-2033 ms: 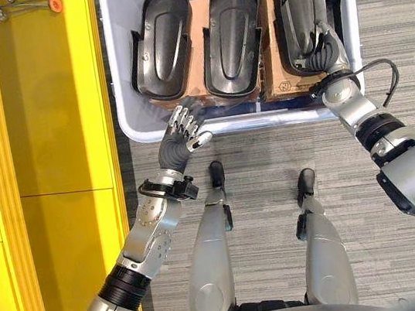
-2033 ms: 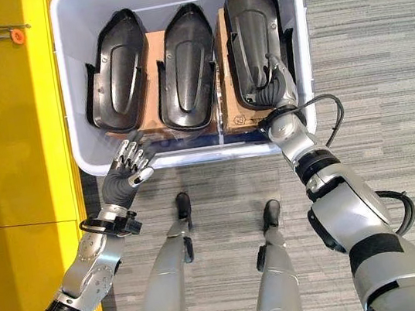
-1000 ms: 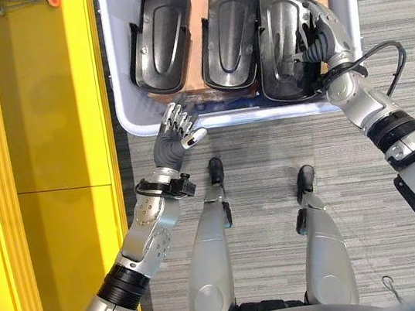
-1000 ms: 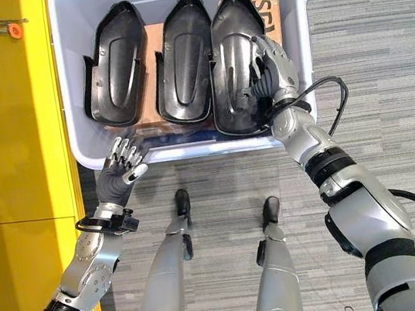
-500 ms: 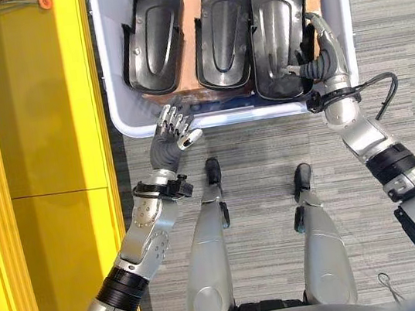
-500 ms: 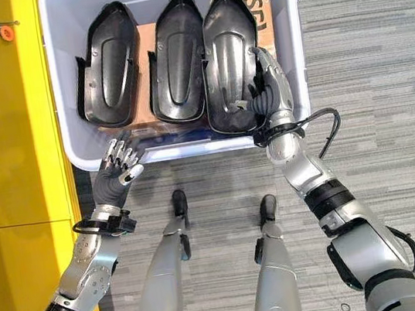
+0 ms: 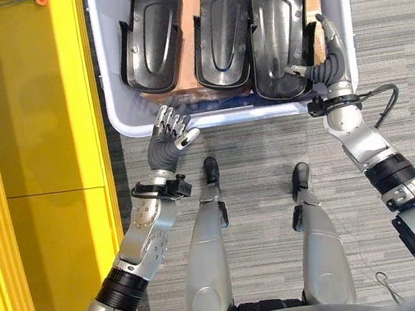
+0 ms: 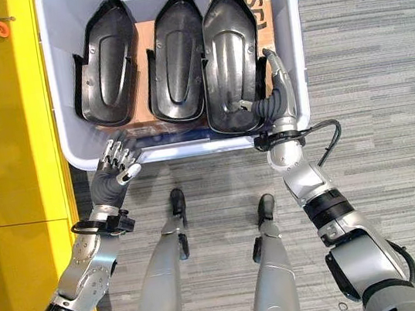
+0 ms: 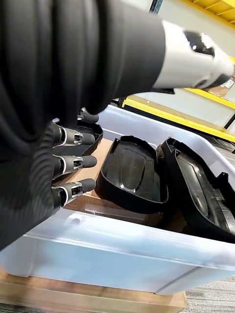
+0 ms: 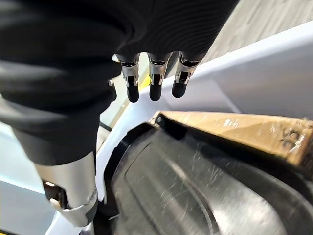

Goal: Move parts from the plastic box to the shelf.

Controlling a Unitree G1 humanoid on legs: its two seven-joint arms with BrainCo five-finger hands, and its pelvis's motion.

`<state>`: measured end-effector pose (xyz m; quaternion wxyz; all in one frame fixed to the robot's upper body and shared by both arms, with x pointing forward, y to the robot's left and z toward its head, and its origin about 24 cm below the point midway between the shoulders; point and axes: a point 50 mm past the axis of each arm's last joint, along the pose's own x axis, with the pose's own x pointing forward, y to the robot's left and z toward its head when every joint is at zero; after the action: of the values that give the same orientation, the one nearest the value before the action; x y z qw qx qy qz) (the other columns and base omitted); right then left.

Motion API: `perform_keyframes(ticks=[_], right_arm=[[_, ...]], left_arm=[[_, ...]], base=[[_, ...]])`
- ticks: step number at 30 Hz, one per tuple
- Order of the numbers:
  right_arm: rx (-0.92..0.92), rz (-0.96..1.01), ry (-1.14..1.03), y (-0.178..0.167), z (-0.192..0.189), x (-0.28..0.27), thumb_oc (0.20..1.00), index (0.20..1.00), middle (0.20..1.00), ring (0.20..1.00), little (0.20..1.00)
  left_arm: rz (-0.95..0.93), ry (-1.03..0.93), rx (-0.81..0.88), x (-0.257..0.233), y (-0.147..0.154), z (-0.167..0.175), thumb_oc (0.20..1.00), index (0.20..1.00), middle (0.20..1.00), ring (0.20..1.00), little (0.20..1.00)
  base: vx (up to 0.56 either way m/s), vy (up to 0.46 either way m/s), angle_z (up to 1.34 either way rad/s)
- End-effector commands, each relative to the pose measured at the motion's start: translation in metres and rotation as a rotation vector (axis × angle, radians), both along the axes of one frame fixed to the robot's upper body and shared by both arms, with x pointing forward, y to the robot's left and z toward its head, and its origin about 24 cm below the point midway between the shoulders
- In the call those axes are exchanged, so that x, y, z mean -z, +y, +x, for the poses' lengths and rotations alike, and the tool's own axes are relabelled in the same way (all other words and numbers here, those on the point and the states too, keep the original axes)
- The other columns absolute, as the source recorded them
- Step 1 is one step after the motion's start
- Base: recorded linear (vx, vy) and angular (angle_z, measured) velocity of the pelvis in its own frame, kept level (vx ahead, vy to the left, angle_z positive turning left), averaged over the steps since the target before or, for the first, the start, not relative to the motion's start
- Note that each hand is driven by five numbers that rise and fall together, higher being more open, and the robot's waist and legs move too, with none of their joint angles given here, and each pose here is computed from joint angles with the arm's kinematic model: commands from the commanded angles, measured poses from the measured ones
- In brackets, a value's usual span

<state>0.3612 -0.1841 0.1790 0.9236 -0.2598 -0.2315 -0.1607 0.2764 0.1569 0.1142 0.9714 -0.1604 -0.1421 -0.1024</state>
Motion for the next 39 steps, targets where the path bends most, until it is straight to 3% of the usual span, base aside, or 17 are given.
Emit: perform_keyframes(ticks=[1,26,39], right_arm=[[0.020,0.073,-0.102,-0.010,-0.005,-0.013,1.000,1.000,1.000,1.000,1.000],[0.025,0.084,-0.036,-0.004,0.011,-0.011,1.000,1.000,1.000,1.000,1.000],[0.110,0.127,-0.011,-0.017,0.026,-0.021,1.000,1.000,1.000,1.000,1.000]], left_arm=[[-0.010,-0.144,-0.003,-0.025,0.004,-0.013,1.000,1.000,1.000,1.000,1.000],[-0.010,-0.154,0.015,-0.027,0.003,-0.015,1.000,1.000,1.000,1.000,1.000],[-0.003,-0.144,0.030,-0.026,0.003,-0.017,1.000,1.000,1.000,1.000,1.000]], base=[[0.00,0.000,0.00],[0.00,0.000,0.00],[0.00,0.000,0.00]])
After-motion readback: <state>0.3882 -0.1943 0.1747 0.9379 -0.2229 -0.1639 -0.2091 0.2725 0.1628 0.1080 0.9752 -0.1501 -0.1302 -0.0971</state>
